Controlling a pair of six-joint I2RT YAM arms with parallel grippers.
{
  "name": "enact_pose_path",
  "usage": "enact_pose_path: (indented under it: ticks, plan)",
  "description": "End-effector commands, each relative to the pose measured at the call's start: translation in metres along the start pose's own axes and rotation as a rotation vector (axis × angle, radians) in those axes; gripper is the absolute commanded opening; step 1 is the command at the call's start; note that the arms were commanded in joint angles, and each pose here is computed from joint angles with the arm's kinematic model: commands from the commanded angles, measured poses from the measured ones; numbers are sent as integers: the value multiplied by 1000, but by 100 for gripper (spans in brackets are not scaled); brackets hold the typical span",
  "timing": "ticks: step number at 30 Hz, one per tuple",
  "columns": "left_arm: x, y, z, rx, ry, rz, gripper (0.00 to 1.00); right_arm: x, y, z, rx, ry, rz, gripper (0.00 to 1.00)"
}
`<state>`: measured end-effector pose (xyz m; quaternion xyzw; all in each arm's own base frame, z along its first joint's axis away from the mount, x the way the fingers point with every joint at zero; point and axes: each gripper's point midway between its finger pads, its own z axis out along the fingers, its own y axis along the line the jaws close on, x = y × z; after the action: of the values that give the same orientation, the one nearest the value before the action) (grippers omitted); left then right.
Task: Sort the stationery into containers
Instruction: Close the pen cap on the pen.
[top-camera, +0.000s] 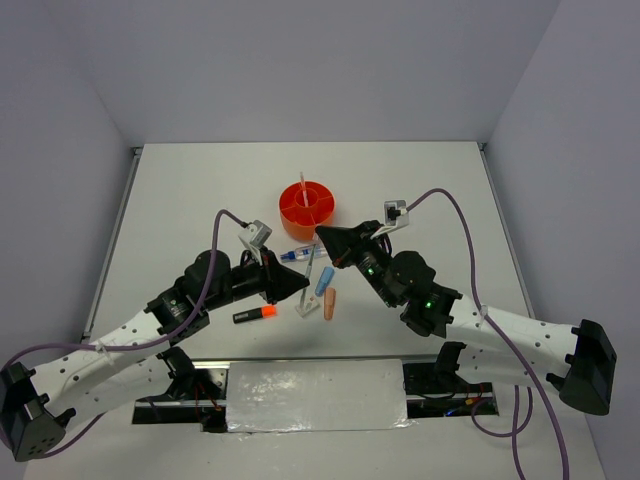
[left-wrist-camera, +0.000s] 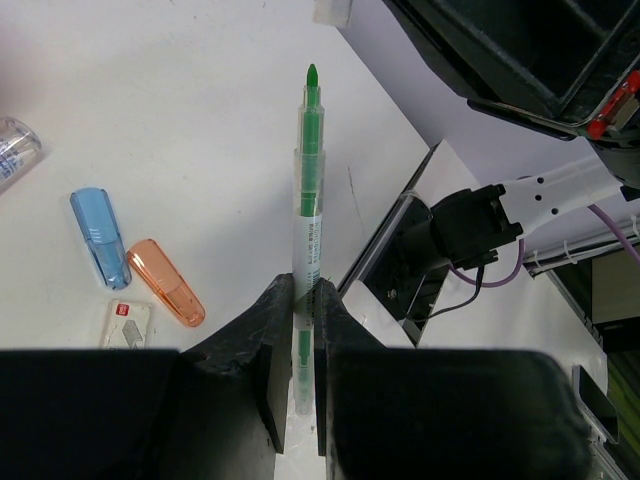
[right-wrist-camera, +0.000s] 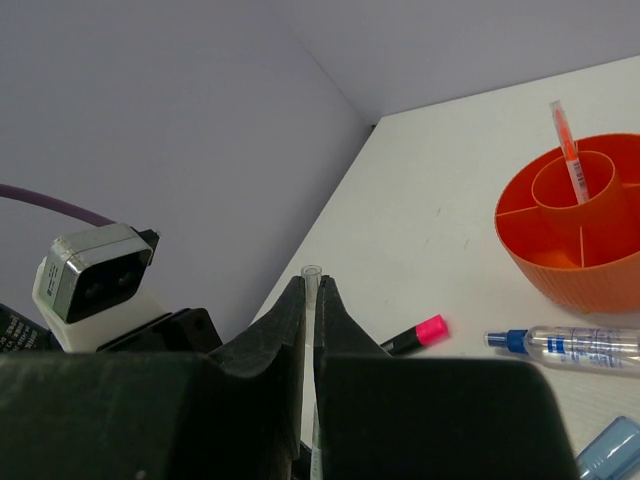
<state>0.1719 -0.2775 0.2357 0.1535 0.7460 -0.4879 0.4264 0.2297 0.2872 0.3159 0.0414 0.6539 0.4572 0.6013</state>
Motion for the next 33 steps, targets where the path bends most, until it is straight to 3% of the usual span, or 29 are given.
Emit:
enact_pose_path:
  ticks: [1, 18, 33]
  plan:
    - [-25, -21, -2, 57, -66, 25, 0, -9, 3, 2, 1, -26, 0, 0]
    - [-30, -21, -7, 46, -85, 35, 0, 12, -5, -1, -9, 19, 24, 0]
    - [-24, -20, -6, 59, -72, 29, 0, -13, 1, 6, 35, -35, -4, 0]
